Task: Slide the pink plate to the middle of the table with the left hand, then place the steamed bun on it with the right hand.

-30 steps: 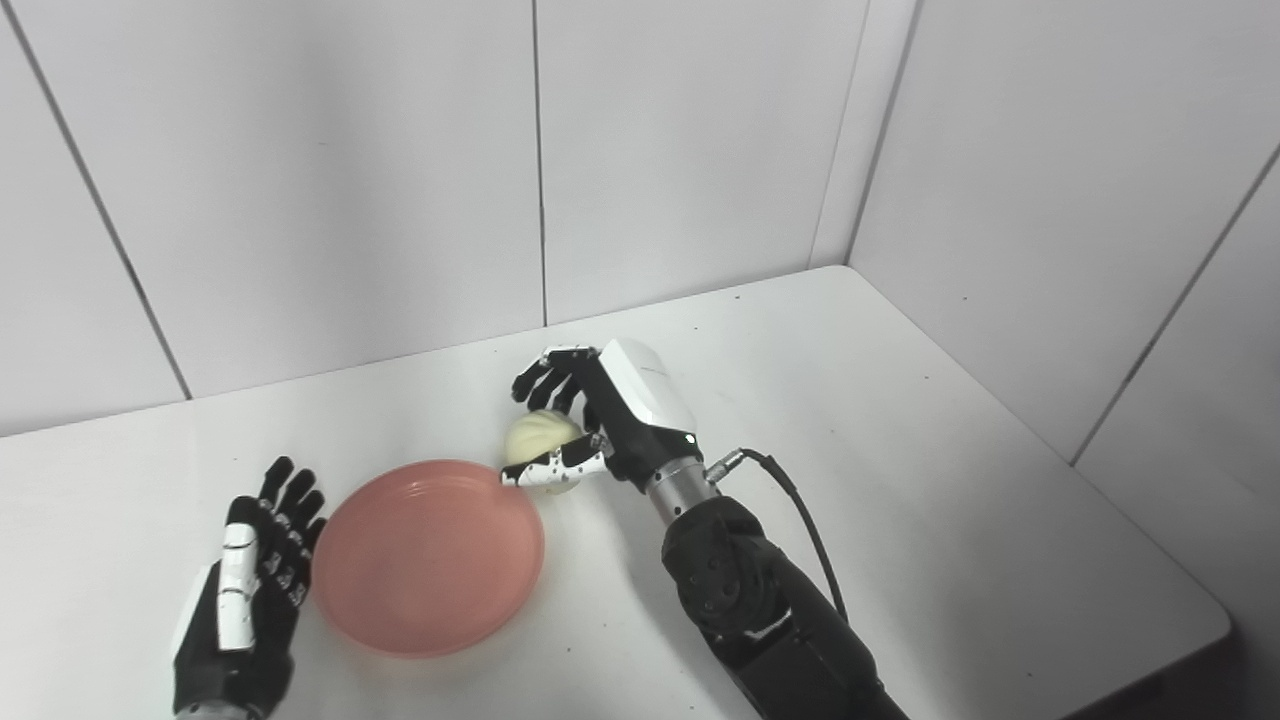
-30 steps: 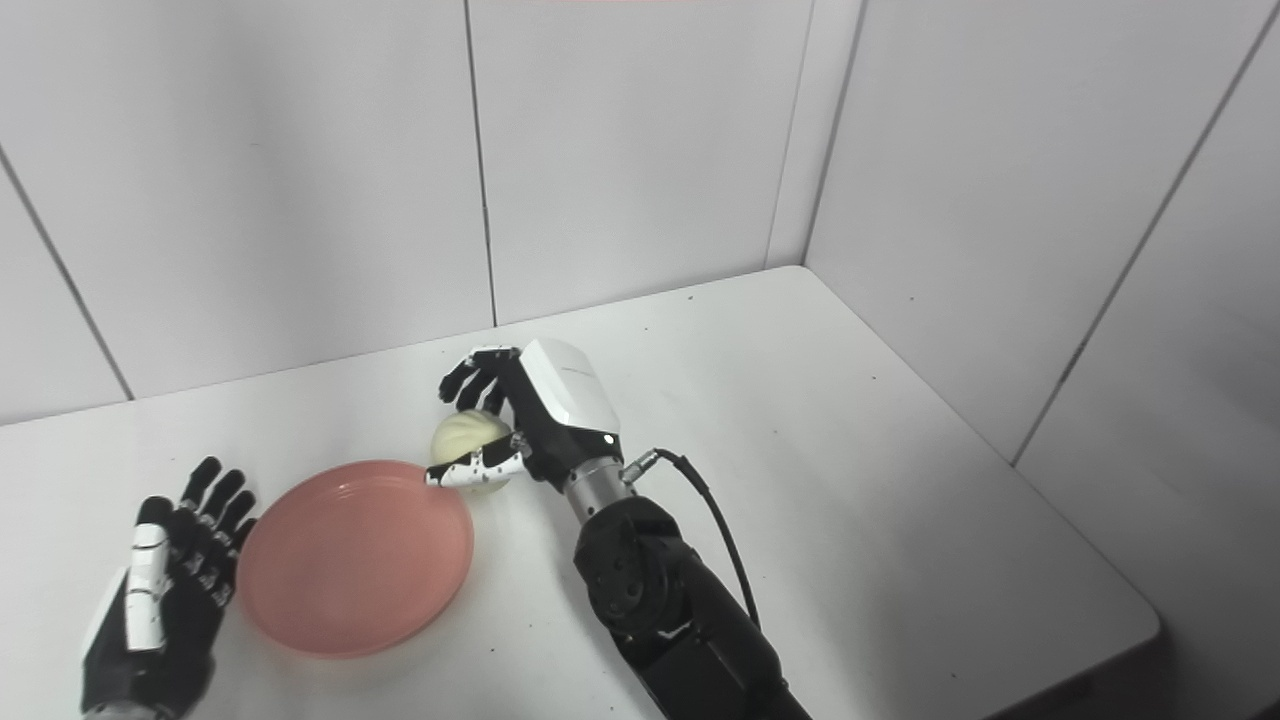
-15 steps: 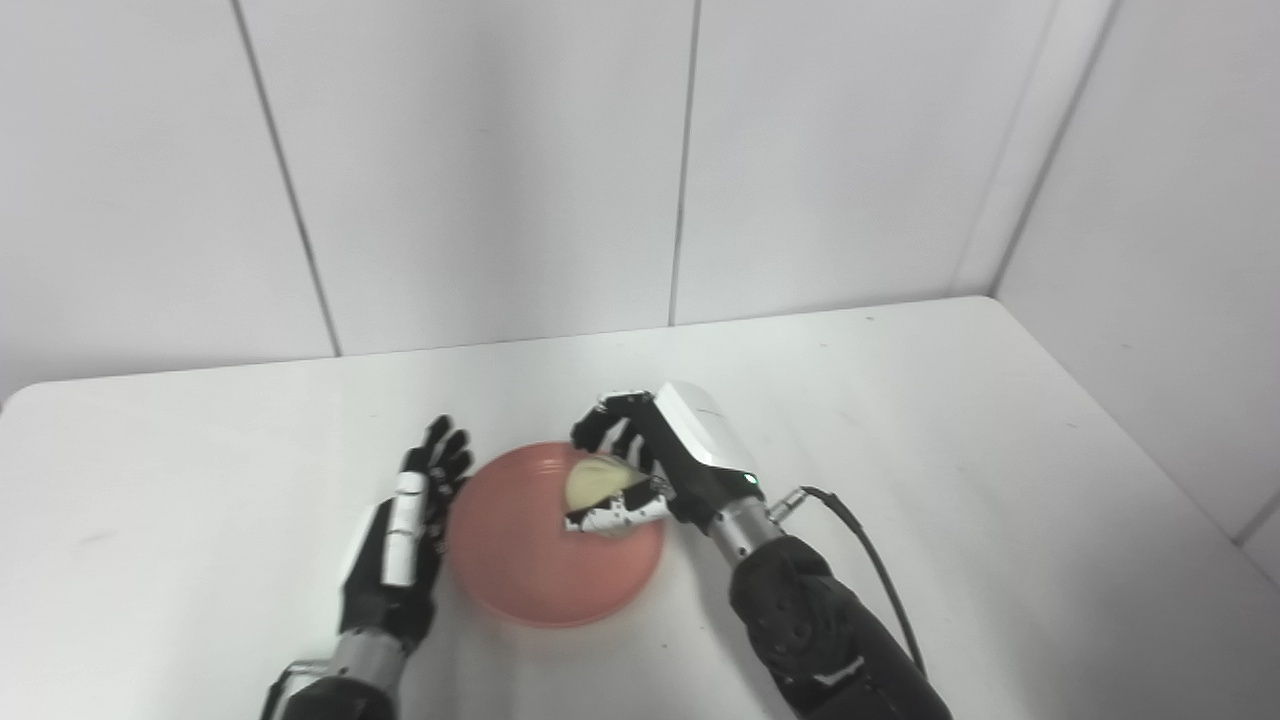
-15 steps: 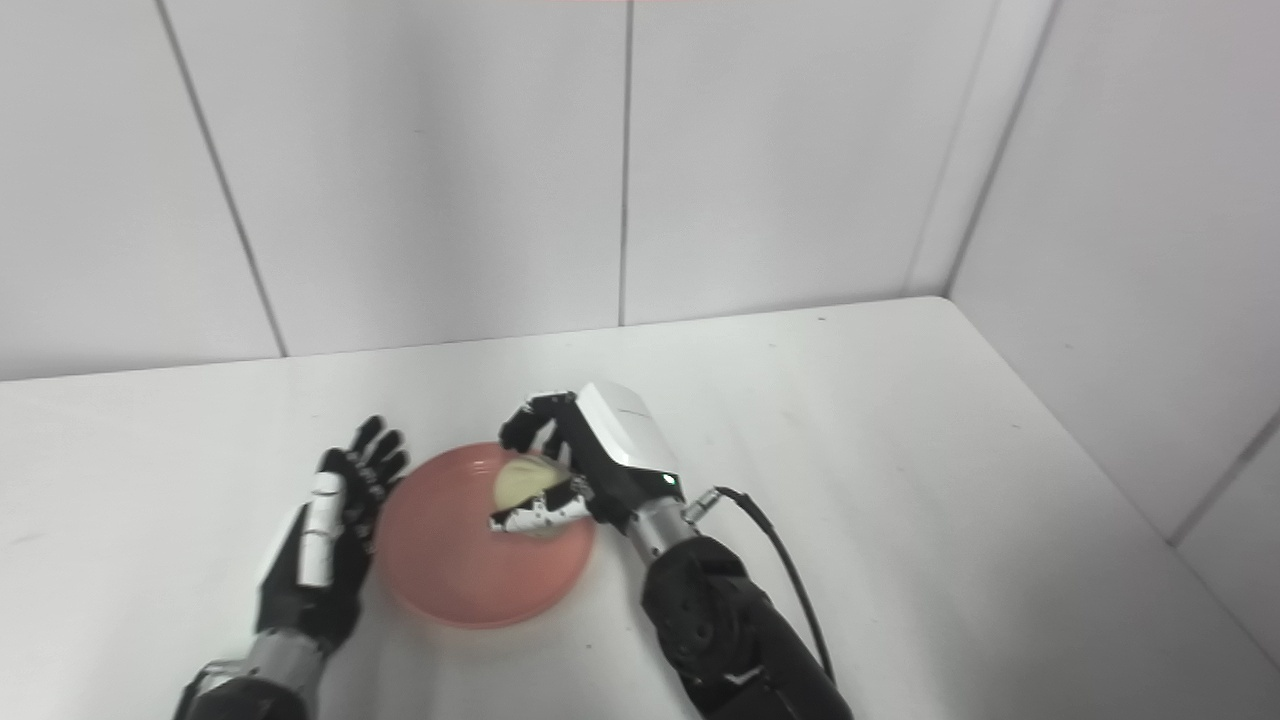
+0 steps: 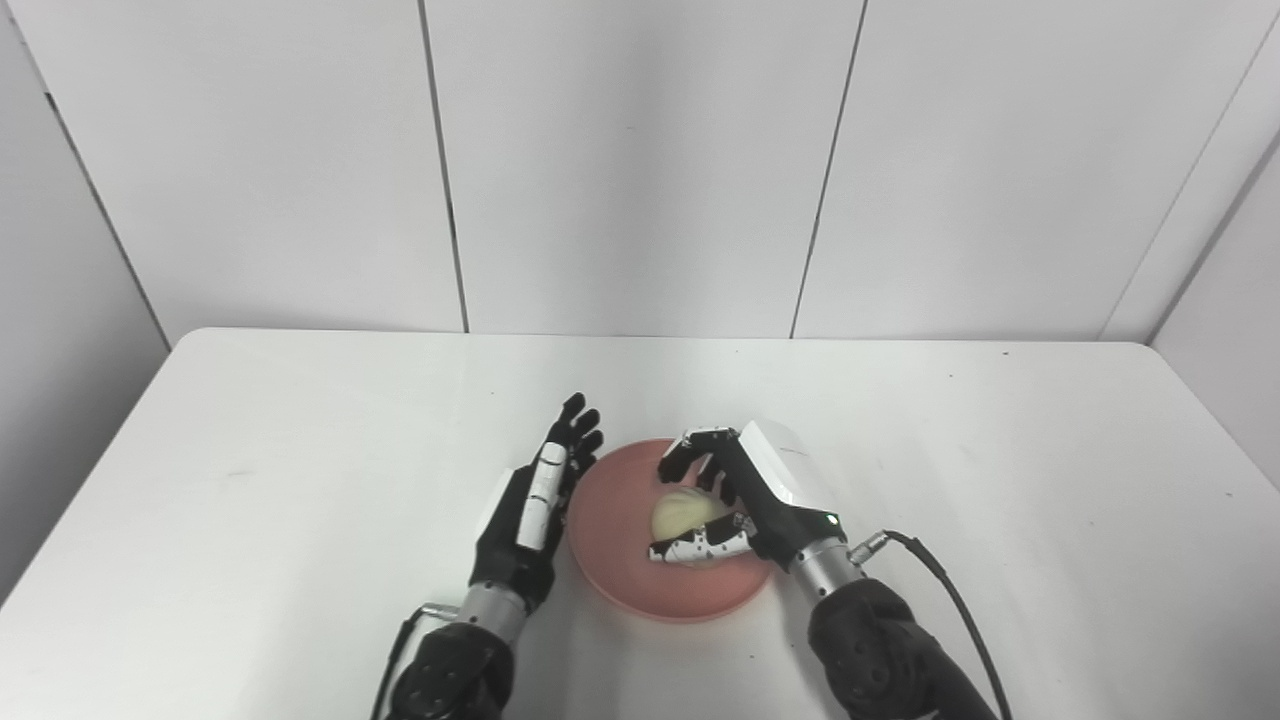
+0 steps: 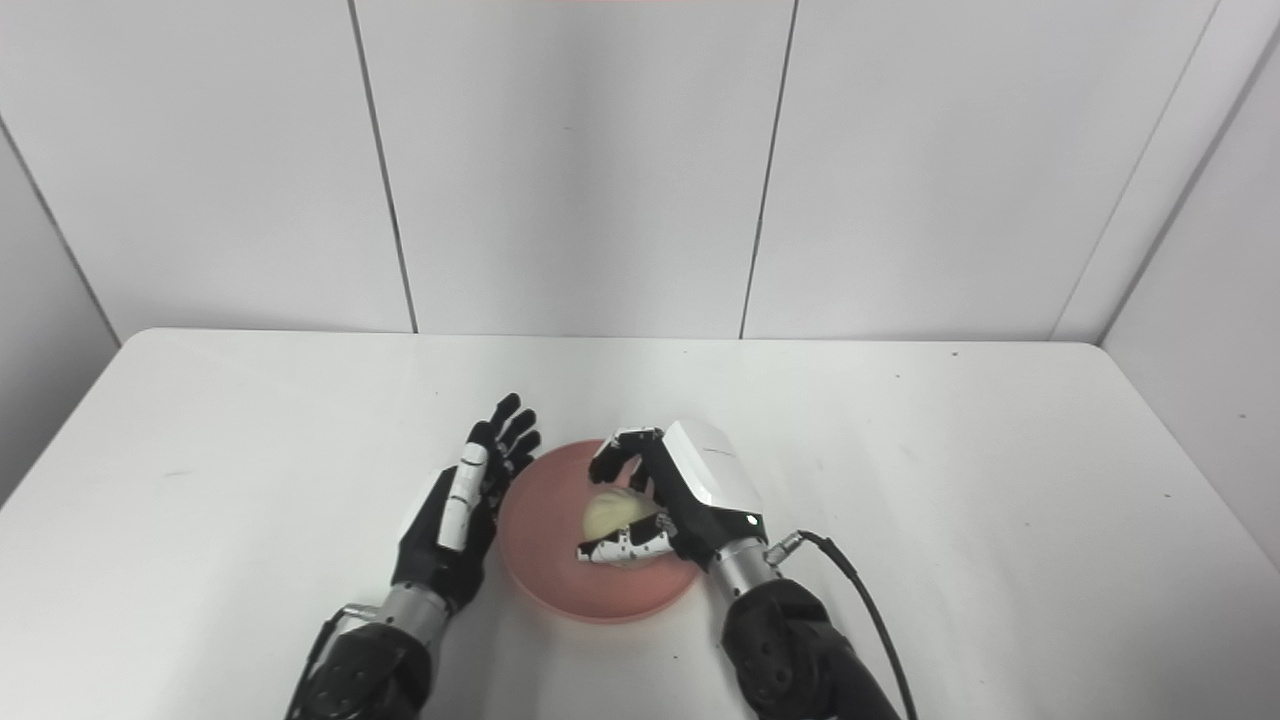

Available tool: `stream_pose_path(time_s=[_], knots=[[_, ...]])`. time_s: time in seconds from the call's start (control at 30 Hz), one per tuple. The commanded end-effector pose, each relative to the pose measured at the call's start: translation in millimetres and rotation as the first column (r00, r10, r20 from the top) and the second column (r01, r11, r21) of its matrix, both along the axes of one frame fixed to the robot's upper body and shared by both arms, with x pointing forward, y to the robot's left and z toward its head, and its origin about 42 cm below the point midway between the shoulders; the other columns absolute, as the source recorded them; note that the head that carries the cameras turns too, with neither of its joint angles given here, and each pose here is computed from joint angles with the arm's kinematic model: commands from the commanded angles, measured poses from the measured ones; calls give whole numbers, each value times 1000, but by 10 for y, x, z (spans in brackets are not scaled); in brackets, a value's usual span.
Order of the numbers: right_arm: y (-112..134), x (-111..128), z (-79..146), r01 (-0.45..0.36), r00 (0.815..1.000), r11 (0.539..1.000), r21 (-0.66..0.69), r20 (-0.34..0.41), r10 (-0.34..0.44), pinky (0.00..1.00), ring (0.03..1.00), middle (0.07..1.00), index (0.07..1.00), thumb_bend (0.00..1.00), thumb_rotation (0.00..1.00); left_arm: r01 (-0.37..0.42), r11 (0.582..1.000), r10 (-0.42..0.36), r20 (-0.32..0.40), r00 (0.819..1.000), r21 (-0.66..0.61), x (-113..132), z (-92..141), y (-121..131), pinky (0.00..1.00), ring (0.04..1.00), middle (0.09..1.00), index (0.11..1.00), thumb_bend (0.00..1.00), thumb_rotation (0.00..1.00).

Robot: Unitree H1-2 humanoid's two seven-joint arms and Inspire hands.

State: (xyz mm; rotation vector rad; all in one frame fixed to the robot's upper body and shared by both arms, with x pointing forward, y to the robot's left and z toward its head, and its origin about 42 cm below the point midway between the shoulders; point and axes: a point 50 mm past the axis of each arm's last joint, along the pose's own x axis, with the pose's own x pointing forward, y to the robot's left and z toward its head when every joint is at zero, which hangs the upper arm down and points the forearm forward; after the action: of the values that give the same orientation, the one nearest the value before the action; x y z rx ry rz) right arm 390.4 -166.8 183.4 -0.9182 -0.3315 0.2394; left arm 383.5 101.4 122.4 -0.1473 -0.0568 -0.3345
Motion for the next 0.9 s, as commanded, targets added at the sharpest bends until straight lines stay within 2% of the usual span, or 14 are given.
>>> stream_pose_path(time_s=[0.0,0.1,0.17,0.2,0.23,0.27,0.3,0.33,0.37,0.4,0.5,0.63,0.73,0.87], knots=[[44,92,231,-46,994,999,15,100,44,317,399,552,462,507,0,9,1000,-8,-48,999,7,-66,-150,-61,1000,971,975,965,706,1000],[49,100,229,-51,994,999,11,102,49,358,416,552,469,508,0,4,1000,-4,-45,999,1,-63,-145,-74,1000,971,975,964,700,1000],[36,95,234,-55,992,998,-11,110,56,378,406,524,518,509,0,6,1000,-6,-46,999,4,-61,-145,-77,1000,969,973,964,708,1000],[21,92,231,-56,993,998,-25,107,58,435,453,514,517,512,0,8,1000,-8,-45,999,5,-62,-145,-77,1000,970,974,965,705,1000],[8,90,226,-55,993,998,-35,103,58,496,547,544,507,513,25,9,1000,-9,-43,999,8,-62,-143,-75,1000,971,974,965,702,1000],[-3,86,224,-55,993,998,-41,102,59,568,634,637,502,507,87,11,1000,-11,-40,999,11,-63,-138,-74,1000,971,975,966,700,1000],[-9,83,223,-55,993,998,-43,102,59,610,681,684,499,505,117,12,1000,-11,-38,999,14,-64,-135,-73,1000,972,975,967,699,1000],[-20,78,220,-59,992,997,-44,112,64,614,686,689,499,504,120,14,1000,-14,-38,999,19,-63,-138,-70,1000,972,975,967,699,1000],[-28,75,218,-62,990,997,-44,120,67,648,722,723,628,535,108,16,1000,-15,-38,999,22,-63,-140,-67,1000,974,976,967,708,1000],[-39,70,213,-67,989,997,-49,127,73,667,740,740,695,550,101,17,1000,-16,-40,999,24,-64,-142,-65,1000,975,976,968,713,1000],[-65,57,198,-80,990,994,-78,109,88,758,822,816,807,562,243,19,999,-18,-45,999,26,-65,-139,-65,1000,977,976,965,724,1000],[-98,53,161,-92,988,993,-69,120,100,874,888,900,830,566,317,17,1000,-16,-44,999,23,-59,-137,-70,1000,974,974,960,716,1000],[-115,43,140,-90,989,993,-80,108,98,969,958,964,865,591,457,11,1000,-10,-42,999,25,-59,-135,-65,1000,977,978,960,714,1000],[-195,14,115,-100,990,993,-55,96,105,999,997,998,880,654,537,1,1000,-1,-33,999,25,-48,-130,-54,1000,973,977,963,698,1000]])
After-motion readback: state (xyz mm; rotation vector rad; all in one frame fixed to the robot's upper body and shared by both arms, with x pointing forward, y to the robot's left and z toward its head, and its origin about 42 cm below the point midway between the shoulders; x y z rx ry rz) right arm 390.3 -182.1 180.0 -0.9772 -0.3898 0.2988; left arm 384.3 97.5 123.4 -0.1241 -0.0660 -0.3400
